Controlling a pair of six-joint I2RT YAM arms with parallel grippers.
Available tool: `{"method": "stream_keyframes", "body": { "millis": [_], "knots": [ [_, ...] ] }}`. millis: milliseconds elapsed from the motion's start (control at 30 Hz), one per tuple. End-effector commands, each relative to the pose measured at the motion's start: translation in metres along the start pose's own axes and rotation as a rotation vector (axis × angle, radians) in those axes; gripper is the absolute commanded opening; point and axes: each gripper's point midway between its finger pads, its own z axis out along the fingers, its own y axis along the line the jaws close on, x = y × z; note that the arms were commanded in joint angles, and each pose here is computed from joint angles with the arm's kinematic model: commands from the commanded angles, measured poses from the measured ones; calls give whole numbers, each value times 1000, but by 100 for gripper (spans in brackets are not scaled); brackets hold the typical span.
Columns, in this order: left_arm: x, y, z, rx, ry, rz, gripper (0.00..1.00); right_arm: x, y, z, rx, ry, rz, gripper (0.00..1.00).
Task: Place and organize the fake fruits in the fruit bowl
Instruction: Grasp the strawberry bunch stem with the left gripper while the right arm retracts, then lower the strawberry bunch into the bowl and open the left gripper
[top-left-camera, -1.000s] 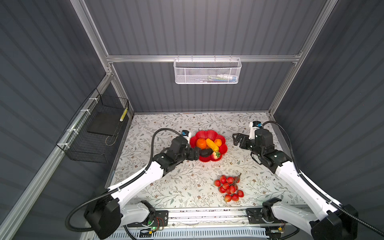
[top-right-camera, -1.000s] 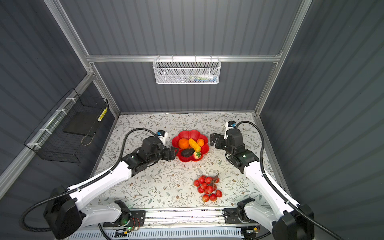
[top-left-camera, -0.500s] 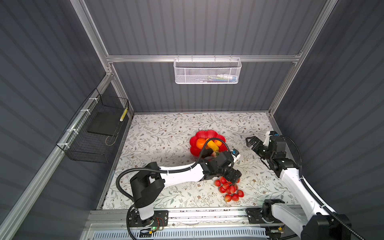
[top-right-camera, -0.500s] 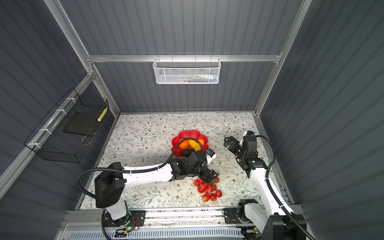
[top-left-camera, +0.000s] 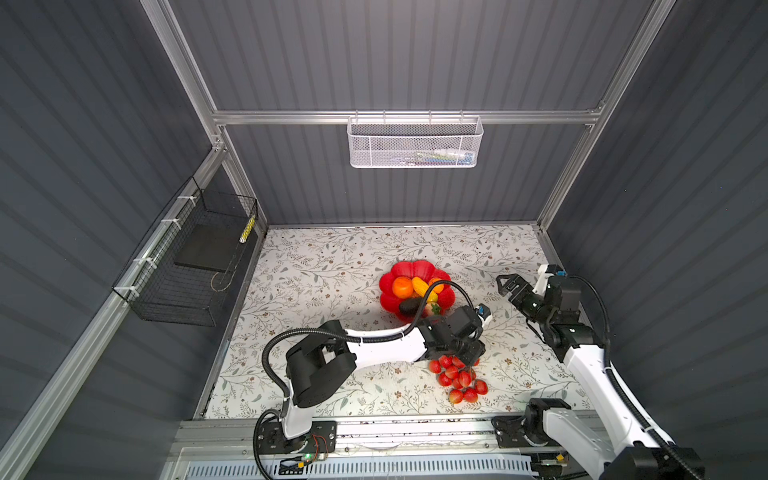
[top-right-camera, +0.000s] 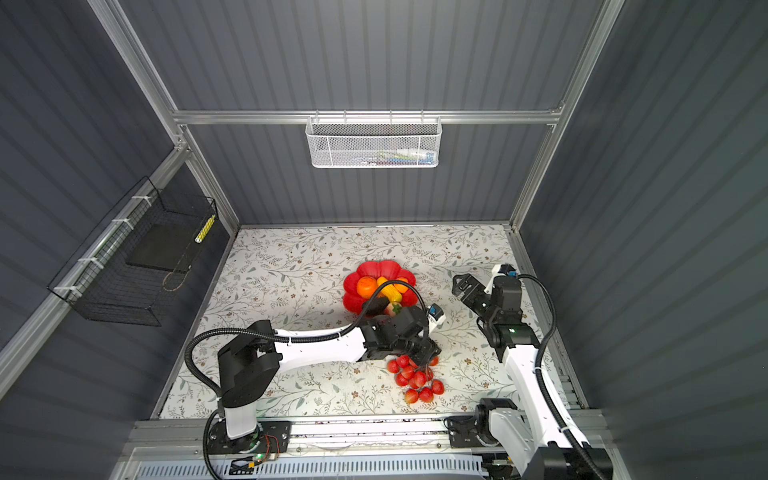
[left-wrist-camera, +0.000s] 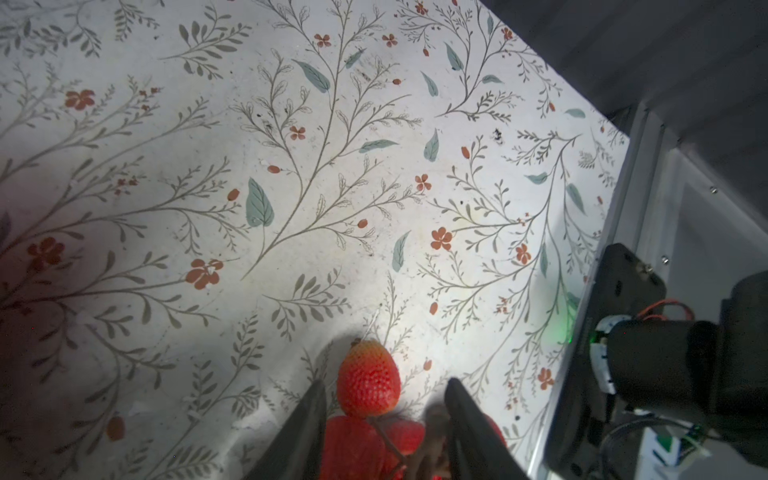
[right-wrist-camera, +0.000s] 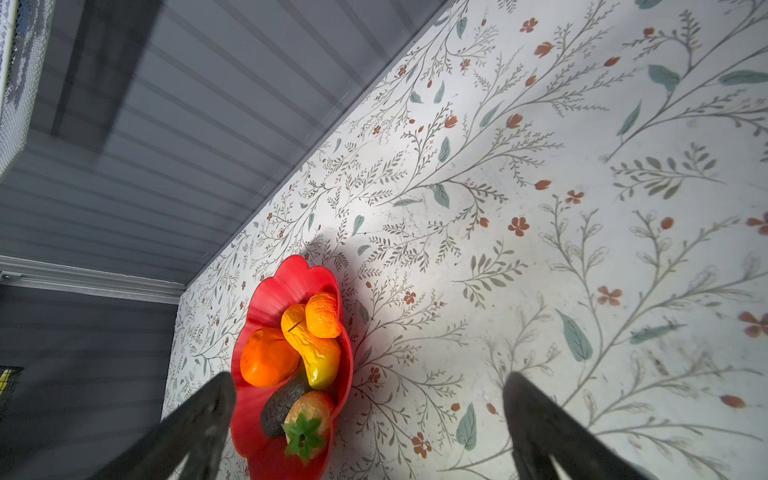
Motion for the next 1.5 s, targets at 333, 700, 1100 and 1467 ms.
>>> {"method": "stream_keyframes", "body": {
  "millis": [333,700,1100,1467],
  "knots": [
    [-32,-1,-41,-5,-114,-35,2,-3,1,3,-23,-16,36,99],
    [-88,47,-161,-98,-229,-57,0,-4,0,2,-18,-18,30,99],
    [-129,108,-193,-126,-289,-89,0,-3,-1,2,-16,-7,23,99],
    [-137,170,-166,-23,-322,-247,0,-2,-5,5,-11,11,24,99]
  ]
}}
